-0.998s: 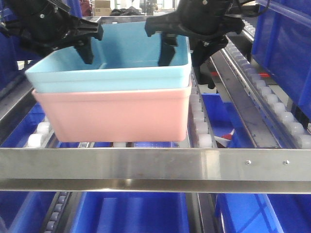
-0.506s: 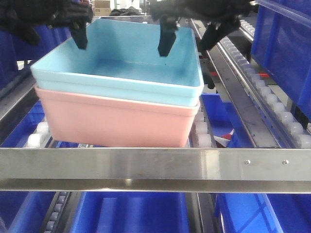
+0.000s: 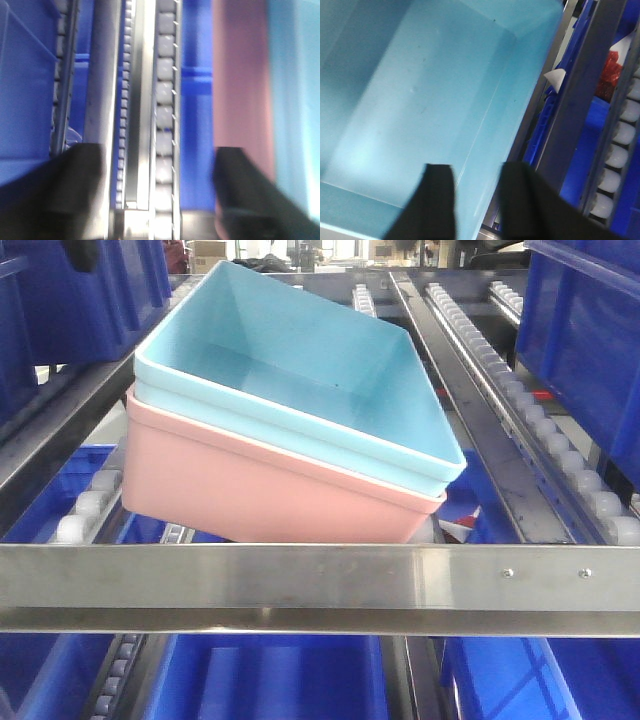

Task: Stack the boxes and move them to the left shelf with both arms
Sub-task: 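Open both grippers and lift them off the bin rims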

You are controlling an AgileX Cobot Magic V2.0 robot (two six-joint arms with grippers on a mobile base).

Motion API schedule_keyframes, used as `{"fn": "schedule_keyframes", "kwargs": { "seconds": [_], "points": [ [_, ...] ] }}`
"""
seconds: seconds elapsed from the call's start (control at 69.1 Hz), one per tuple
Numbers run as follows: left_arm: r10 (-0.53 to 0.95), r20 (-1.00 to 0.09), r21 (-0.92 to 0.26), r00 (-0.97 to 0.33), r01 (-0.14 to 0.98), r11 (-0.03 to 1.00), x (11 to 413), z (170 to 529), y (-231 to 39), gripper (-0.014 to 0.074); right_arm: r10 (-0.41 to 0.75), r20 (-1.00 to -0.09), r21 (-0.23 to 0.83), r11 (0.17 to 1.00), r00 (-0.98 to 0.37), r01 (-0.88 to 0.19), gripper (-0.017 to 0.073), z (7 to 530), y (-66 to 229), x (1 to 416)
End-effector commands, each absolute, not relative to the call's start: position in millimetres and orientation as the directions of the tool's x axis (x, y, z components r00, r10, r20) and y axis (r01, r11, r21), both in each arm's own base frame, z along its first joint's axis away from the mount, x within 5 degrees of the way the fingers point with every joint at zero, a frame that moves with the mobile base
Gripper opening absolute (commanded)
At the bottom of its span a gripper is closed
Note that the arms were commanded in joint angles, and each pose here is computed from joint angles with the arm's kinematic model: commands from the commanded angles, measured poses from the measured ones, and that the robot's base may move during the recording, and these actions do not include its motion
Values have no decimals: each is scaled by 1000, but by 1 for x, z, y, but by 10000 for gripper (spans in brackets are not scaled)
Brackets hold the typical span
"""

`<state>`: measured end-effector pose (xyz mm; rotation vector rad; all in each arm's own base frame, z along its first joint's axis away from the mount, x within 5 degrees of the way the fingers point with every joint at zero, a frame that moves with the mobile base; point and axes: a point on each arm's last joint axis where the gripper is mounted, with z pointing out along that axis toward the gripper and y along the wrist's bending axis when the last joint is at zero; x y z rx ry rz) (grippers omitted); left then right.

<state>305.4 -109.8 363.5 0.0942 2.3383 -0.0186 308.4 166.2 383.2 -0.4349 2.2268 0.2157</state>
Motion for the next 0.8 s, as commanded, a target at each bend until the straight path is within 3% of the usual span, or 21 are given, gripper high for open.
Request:
{"fn": "schedule_keyframes", "kwargs": {
  "seconds": [0.0,0.087,0.289,0.593,0.781],
  "points": [
    [57,-785,-16,-617,112,994,286,398,-105,148,-204,-860,-8,922,-468,-387,17,424,155,291],
    [47,-785,-30,-618,114,993,273,399,-100,-21,-196,-869,-6,922,-455,-387,47,431,149,282],
    [91,-810,-26,-580,189,982,229,387,-96,-3,-185,-890,-3,916,-416,-401,36,419,134,252],
    [174,-907,-26,-383,464,885,148,353,-100,-3,-156,-931,3,901,-329,-435,36,377,103,192],
    [157,-937,-39,-312,542,840,112,328,-85,-3,-125,-957,7,892,-262,-452,36,345,82,151]
  ]
}}
